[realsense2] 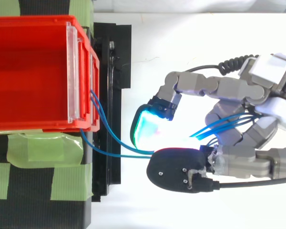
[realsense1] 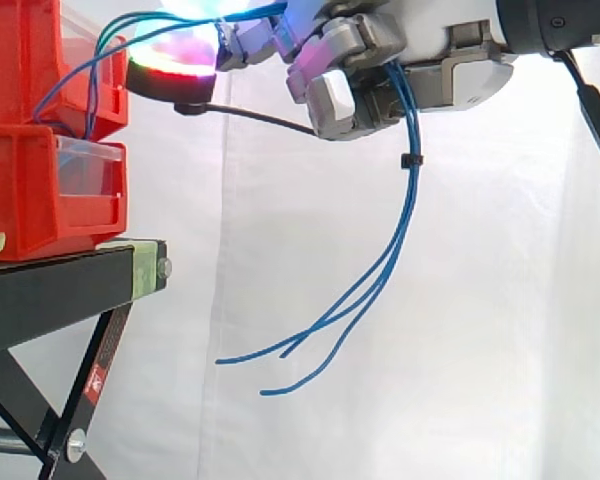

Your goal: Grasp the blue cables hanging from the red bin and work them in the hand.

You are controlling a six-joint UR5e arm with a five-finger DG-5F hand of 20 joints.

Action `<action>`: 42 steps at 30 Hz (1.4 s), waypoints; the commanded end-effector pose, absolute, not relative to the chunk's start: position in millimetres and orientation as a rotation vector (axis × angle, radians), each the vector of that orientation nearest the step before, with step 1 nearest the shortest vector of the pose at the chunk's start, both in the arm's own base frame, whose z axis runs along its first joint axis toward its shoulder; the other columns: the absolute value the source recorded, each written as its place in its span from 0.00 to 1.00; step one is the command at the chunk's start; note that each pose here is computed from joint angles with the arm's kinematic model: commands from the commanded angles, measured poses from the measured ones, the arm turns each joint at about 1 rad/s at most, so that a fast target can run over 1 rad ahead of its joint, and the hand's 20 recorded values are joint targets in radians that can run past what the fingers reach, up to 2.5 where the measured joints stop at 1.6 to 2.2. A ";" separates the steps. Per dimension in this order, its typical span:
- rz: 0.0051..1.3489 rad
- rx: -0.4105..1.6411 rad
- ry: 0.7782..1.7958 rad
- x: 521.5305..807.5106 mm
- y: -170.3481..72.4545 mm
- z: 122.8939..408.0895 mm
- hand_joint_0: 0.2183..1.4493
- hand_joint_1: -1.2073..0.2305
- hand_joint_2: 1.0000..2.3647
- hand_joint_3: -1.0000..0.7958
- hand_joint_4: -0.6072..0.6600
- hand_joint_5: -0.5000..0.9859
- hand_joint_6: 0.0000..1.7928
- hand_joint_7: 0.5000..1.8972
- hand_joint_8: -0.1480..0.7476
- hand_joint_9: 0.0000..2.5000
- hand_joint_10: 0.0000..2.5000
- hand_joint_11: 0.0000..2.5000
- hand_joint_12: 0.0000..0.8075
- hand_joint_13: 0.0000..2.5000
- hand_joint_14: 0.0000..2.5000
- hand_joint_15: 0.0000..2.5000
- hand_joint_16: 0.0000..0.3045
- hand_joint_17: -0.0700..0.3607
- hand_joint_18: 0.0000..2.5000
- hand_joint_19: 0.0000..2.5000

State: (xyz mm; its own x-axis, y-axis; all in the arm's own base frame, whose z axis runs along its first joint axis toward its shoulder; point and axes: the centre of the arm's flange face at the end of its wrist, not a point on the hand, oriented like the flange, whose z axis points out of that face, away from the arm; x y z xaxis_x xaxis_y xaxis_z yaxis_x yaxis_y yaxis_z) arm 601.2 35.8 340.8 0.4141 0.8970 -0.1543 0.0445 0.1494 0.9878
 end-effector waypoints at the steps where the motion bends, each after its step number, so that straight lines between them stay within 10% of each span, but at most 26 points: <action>1: 0.776 1.277 0.966 601.6 35.1 341.2 0.61 0.35 0.18 0.80 0.75 0.57 0.03 0.59 0.76 0.71 1.00 1.00 0.88 0.81 1.00 0.79 0.78 0.58 1.00 0.26; 4: 0.777 1.276 0.967 601.6 36.0 341.2 0.67 0.32 0.00 0.80 0.74 0.56 0.02 0.60 0.76 0.71 1.00 1.00 0.88 0.81 1.00 0.79 0.78 0.58 1.00 0.26; 10: 0.777 1.276 0.967 601.4 35.9 340.6 0.59 0.32 0.01 0.25 0.73 0.55 0.00 0.63 0.76 0.71 1.00 1.00 0.88 0.81 1.00 0.79 0.78 0.58 1.00 0.26; 27: 0.776 1.276 0.968 601.2 35.8 340.5 0.69 0.35 0.02 0.52 0.73 0.54 0.11 0.58 0.76 0.71 1.00 1.00 0.88 0.81 1.00 0.79 0.78 0.58 1.00 0.26; 42: 0.779 1.275 0.967 601.6 36.1 340.7 0.59 0.46 0.02 0.32 0.76 0.60 0.00 0.60 0.76 0.71 1.00 1.00 0.88 0.81 1.00 0.79 0.78 0.58 1.00 0.26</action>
State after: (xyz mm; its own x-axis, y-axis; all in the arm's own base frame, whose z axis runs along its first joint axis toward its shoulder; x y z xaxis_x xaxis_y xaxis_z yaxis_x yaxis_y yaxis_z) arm 601.6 36.2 341.0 0.4122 0.8982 -0.1524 0.0416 0.1485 0.9880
